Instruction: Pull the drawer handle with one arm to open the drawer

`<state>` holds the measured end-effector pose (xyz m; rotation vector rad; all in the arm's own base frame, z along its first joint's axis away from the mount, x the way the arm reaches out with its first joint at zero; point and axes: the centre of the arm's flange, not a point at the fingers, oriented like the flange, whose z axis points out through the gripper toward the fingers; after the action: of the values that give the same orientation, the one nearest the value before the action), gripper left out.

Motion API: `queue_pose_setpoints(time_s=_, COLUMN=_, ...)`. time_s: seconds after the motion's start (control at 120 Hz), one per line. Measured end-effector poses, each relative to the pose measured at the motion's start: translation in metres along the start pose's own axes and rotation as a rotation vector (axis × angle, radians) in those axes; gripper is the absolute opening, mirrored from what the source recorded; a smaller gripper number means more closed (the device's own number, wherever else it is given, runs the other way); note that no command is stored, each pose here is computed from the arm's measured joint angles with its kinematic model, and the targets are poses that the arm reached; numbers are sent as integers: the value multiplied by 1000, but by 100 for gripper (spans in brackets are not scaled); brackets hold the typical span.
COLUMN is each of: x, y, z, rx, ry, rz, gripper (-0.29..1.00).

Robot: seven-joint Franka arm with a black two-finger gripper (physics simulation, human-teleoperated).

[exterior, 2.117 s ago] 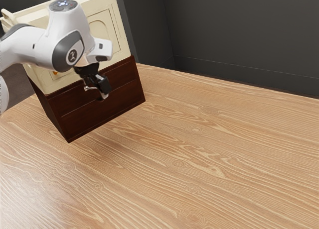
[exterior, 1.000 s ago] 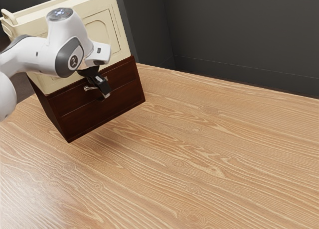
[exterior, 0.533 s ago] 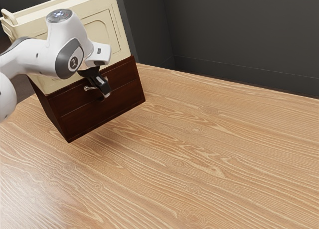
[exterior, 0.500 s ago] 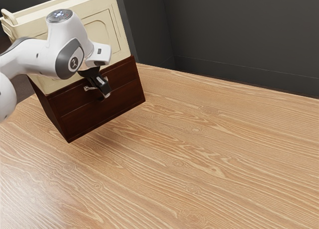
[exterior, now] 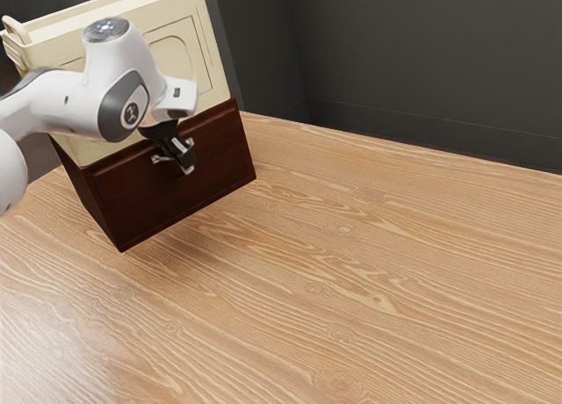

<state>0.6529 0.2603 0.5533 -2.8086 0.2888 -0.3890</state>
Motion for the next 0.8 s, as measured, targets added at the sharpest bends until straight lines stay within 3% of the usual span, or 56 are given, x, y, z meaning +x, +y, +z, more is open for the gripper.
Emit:
queue_pose_setpoints(time_s=0.183, x=-1, y=0, z=3, rx=0, ry=5, rz=-12, gripper=31)
queue_pose_setpoints(time_s=0.275, x=-1, y=8, z=5, rx=-1, ry=7, rz=-7, gripper=38)
queue_pose_setpoints(time_s=0.375, x=-2, y=10, z=-1, rx=4, ry=18, rz=-10, gripper=29)
queue_pose_setpoints(time_s=0.8, x=-4, y=29, z=-8, rx=-1, ry=24, rz=-18, gripper=28)
